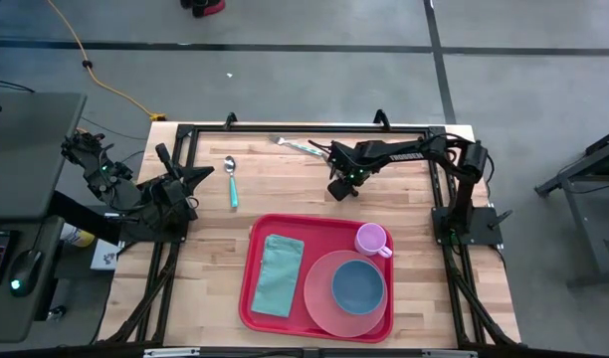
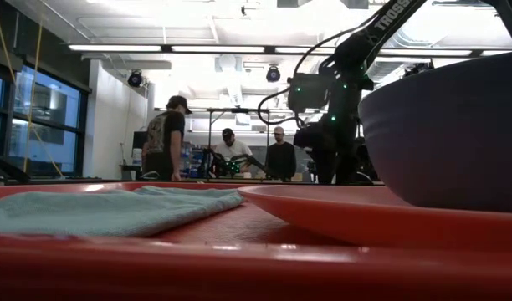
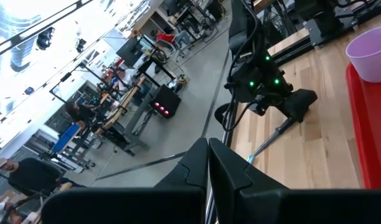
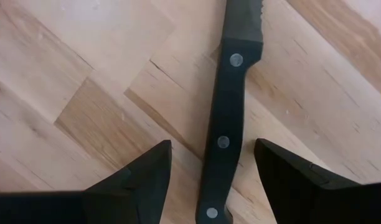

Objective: Set up tray
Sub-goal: Put the black table knife on the blue table napkin

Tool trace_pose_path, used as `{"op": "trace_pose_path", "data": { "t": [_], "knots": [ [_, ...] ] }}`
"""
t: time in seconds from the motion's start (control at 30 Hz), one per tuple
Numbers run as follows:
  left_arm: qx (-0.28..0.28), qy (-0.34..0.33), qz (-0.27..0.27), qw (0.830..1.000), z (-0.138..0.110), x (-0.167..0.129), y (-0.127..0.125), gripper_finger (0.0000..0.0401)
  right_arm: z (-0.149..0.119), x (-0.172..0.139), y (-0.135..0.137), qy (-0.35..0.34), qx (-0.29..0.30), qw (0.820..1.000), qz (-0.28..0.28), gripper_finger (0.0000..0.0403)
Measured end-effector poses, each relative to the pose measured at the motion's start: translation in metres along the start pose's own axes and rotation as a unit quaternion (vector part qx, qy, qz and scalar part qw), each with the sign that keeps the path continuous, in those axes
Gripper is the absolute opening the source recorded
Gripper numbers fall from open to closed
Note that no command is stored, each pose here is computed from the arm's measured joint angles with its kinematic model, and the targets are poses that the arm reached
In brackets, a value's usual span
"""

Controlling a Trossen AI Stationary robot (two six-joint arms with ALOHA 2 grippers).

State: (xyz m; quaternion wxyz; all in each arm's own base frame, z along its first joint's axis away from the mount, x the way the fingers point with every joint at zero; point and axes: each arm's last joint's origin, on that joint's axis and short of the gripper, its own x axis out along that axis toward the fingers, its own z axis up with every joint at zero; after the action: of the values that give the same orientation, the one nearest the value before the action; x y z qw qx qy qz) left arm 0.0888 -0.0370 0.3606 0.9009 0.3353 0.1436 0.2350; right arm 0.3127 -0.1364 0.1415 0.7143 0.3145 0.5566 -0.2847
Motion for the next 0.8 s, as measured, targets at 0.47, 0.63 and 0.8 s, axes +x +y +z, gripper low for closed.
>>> {"op": "trace_pose_path", "data": {
  "t": [0.47, 0.63, 0.8],
  "knots": [
    [0.001, 0.002, 0.005, 1.0, 0.0, 0.0, 0.0, 0.0047, 0.0, 0.001, 0.0, -0.001, 0.006, 1.0, -0.002, 0.0198],
    [0.002, 0.006, 0.011, 1.0, 0.0, 0.0, 0.001, 0.0047, 0.0, 0.001, 0.0, -0.003, 0.012, 1.0, -0.002, 0.0185],
    [0.003, 0.007, 0.013, 1.0, -0.001, 0.0, 0.001, 0.0047, -0.001, 0.011, 0.001, 0.01, 0.011, 1.0, -0.003, 0.0176]
  ]
}}
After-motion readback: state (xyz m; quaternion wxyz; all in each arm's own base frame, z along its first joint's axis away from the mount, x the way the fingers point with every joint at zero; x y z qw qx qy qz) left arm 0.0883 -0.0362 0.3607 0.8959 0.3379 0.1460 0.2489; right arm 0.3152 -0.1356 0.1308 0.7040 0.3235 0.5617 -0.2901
